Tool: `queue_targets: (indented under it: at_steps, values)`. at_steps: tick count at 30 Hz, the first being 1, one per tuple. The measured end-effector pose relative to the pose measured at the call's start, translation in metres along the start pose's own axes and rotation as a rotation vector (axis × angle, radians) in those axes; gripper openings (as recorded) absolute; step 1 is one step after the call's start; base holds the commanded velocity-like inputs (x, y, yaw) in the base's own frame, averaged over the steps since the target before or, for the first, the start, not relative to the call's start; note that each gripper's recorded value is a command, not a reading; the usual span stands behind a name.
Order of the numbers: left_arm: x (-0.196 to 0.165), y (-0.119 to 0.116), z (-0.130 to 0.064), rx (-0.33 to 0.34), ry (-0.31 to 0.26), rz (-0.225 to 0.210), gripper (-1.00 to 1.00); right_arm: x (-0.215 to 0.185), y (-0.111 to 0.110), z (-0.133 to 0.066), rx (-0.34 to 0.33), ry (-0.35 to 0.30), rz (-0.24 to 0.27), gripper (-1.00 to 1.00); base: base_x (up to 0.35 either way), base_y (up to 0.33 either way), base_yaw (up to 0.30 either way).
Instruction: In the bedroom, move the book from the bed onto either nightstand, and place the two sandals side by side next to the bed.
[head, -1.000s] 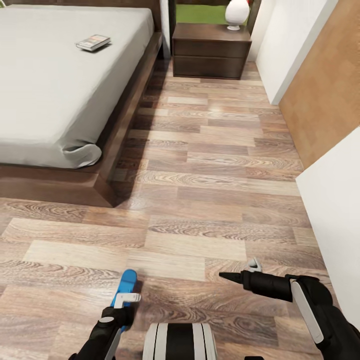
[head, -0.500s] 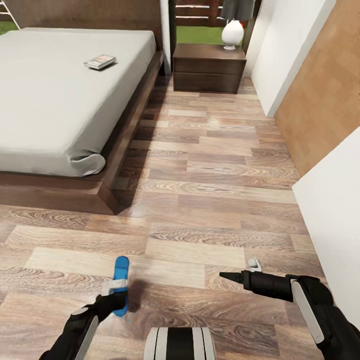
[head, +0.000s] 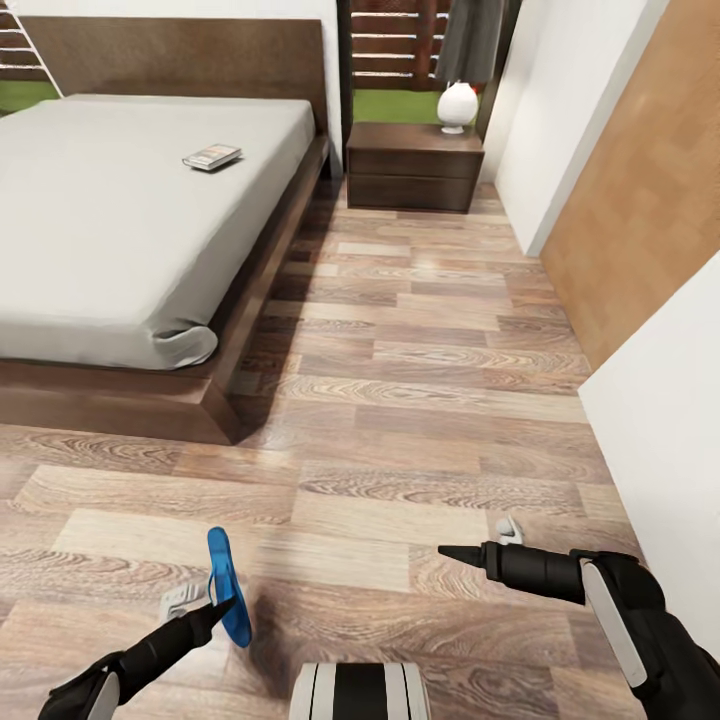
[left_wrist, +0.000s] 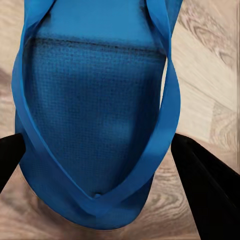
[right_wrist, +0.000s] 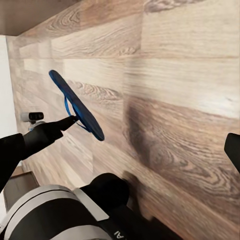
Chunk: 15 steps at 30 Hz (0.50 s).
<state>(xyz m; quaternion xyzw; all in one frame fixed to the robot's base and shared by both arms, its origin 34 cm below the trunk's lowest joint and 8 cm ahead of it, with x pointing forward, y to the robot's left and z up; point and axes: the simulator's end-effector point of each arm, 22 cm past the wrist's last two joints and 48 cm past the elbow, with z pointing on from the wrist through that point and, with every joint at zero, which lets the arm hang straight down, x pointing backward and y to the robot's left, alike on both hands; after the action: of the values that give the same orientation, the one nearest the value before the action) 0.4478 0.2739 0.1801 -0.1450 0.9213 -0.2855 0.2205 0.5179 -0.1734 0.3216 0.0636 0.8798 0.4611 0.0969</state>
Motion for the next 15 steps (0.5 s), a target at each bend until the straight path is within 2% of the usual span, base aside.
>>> queue_targets:
  at_steps: [15]
  values:
    - [-0.024, -0.015, -0.010, 0.025, -0.050, 0.025, -1.00, -0.013, 0.022, -0.013, -0.003, -0.035, -0.053, 1.00, 0.000, 0.000, 0.000]
